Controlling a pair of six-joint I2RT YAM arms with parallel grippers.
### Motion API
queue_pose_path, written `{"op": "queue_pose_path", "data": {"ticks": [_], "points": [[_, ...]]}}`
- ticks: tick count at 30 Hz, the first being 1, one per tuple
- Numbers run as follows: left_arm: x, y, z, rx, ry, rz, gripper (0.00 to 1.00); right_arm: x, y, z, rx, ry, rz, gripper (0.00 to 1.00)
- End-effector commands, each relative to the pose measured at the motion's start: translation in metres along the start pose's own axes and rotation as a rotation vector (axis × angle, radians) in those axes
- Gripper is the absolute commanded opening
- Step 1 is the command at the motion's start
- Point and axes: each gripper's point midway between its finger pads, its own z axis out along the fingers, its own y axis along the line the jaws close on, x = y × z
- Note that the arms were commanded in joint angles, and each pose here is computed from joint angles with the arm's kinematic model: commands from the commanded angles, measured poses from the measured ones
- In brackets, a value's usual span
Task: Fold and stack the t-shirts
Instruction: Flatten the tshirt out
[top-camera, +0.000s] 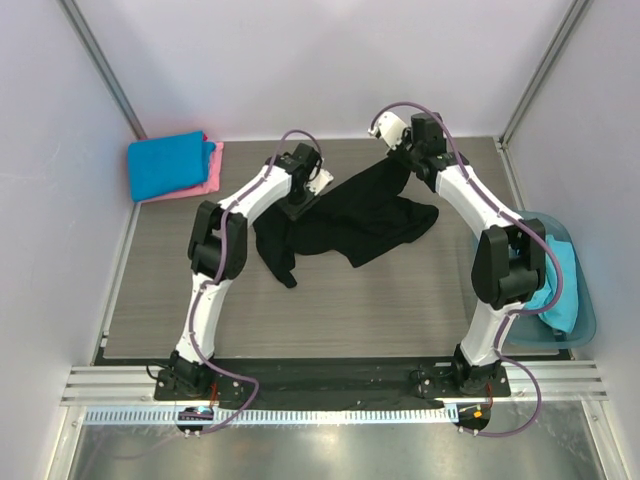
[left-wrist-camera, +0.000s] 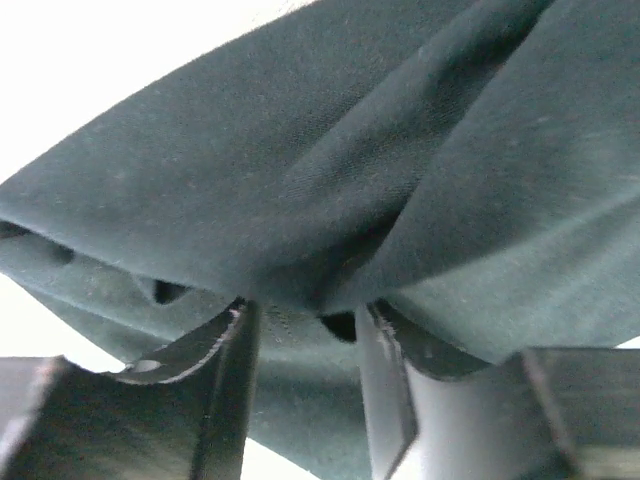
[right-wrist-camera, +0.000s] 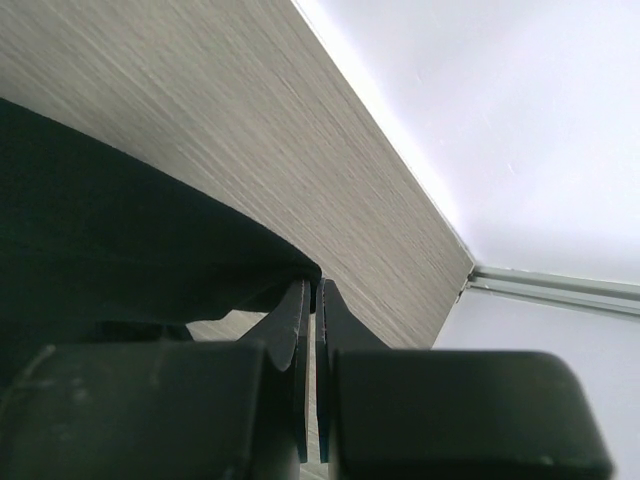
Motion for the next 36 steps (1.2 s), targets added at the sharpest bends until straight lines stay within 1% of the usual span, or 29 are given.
{"op": "queue_pose_path", "data": {"ticks": [1, 4, 5, 6, 7, 8, 11, 12, 13, 14, 15, 16, 17, 18, 19, 20, 21, 22, 23, 24, 25, 26, 27, 28, 29, 31, 32, 35, 36], "points": [[-0.011, 0.011, -0.003, -0.047, -0.028, -0.02, 0.42, -0.025, -0.031, -0.009, 0.086, -0.065, 0.036, 0.01], [-0.013, 0.014, -0.005, -0.063, -0.034, -0.022, 0.29, -0.024, -0.029, -0.008, 0.081, -0.063, 0.038, 0.01], [-0.012, 0.016, -0.005, -0.068, -0.033, -0.023, 0.19, -0.024, -0.029, -0.009, 0.082, -0.064, 0.038, 0.01], [-0.013, 0.016, -0.006, -0.073, -0.036, -0.023, 0.14, -0.023, -0.031, -0.009, 0.086, -0.062, 0.041, 0.01], [-0.012, 0.018, -0.006, -0.078, -0.034, -0.026, 0.04, -0.023, -0.03, -0.009, 0.088, -0.063, 0.042, 0.01], [-0.011, 0.019, -0.008, -0.087, -0.032, -0.026, 0.0, -0.023, -0.03, -0.01, 0.088, -0.063, 0.042, 0.01], [-0.008, 0.022, -0.033, -0.099, -0.048, -0.026, 0.0, -0.027, -0.037, -0.02, 0.108, -0.067, 0.045, 0.01], [-0.013, 0.027, -0.066, -0.115, -0.104, -0.032, 0.0, -0.025, -0.038, -0.025, 0.112, -0.064, 0.045, 0.01], [-0.009, 0.029, -0.08, -0.119, -0.122, -0.032, 0.0, -0.03, -0.047, -0.041, 0.134, -0.077, 0.048, 0.01], [0.004, 0.023, -0.085, -0.103, -0.109, -0.026, 0.0, -0.03, -0.049, -0.05, 0.142, -0.079, 0.061, 0.01], [0.012, 0.022, -0.102, -0.099, -0.119, -0.031, 0.0, -0.028, -0.052, -0.058, 0.149, -0.074, 0.081, 0.01], [0.015, 0.028, -0.138, -0.122, -0.18, -0.045, 0.0, -0.024, -0.049, -0.07, 0.124, -0.055, 0.112, 0.01], [0.023, 0.029, -0.154, -0.132, -0.199, -0.053, 0.0, -0.029, -0.057, -0.092, 0.132, -0.08, 0.172, 0.01], [0.044, 0.021, -0.156, -0.109, -0.169, -0.049, 0.0, -0.027, -0.062, -0.107, 0.131, -0.088, 0.209, 0.01], [0.055, 0.022, -0.165, -0.116, -0.171, -0.056, 0.0, -0.021, -0.056, -0.119, 0.103, -0.07, 0.233, 0.01], [0.065, 0.022, -0.193, -0.139, -0.22, -0.064, 0.0, -0.029, -0.062, -0.146, 0.109, -0.113, 0.252, 0.01], [0.086, 0.013, -0.19, -0.117, -0.182, -0.053, 0.0, -0.027, -0.059, -0.158, 0.105, -0.115, 0.291, 0.01], [0.097, 0.01, -0.197, -0.115, -0.187, -0.05, 0.0, -0.027, -0.051, -0.17, 0.066, -0.121, 0.302, 0.01], [0.106, 0.008, -0.217, -0.131, -0.227, -0.049, 0.0, -0.033, -0.045, -0.185, 0.036, -0.152, 0.313, 0.01], [0.115, 0.006, -0.225, -0.139, -0.233, -0.043, 0.0, -0.039, -0.047, -0.21, 0.044, -0.189, 0.343, 0.01], [0.126, 0.003, -0.227, -0.14, -0.224, -0.042, 0.0, -0.039, -0.041, -0.224, 0.022, -0.194, 0.365, 0.01], [0.135, 0.001, -0.244, -0.153, -0.252, -0.043, 0.0, -0.048, -0.043, -0.249, 0.023, -0.243, 0.378, 0.01], [0.141, 0.002, -0.251, -0.16, -0.259, -0.04, 0.0, -0.053, -0.04, -0.265, 0.008, -0.268, 0.413, 0.01], [0.145, 0.004, -0.261, -0.171, -0.274, -0.046, 0.0, -0.051, -0.031, -0.277, -0.027, -0.258, 0.428, 0.01], [0.152, 0.004, -0.271, -0.181, -0.284, -0.049, 0.0, -0.063, -0.029, -0.296, -0.063, -0.313, 0.428, 0.01], [0.156, 0.013, -0.309, -0.242, -0.374, -0.054, 0.0, -0.07, -0.02, -0.332, -0.102, -0.36, 0.456, 0.01], [0.159, 0.013, -0.323, -0.257, -0.394, -0.044, 0.01, -0.076, -0.019, -0.348, -0.114, -0.398, 0.461, 0.01], [0.16, 0.029, -0.381, -0.373, -0.522, -0.053, 0.0, -0.1, -0.036, -0.407, -0.062, -0.538, 0.493, 0.01], [0.16, 0.034, -0.394, -0.406, -0.555, -0.06, 0.0, -0.102, -0.041, -0.414, -0.042, -0.55, 0.499, 0.01]]}}
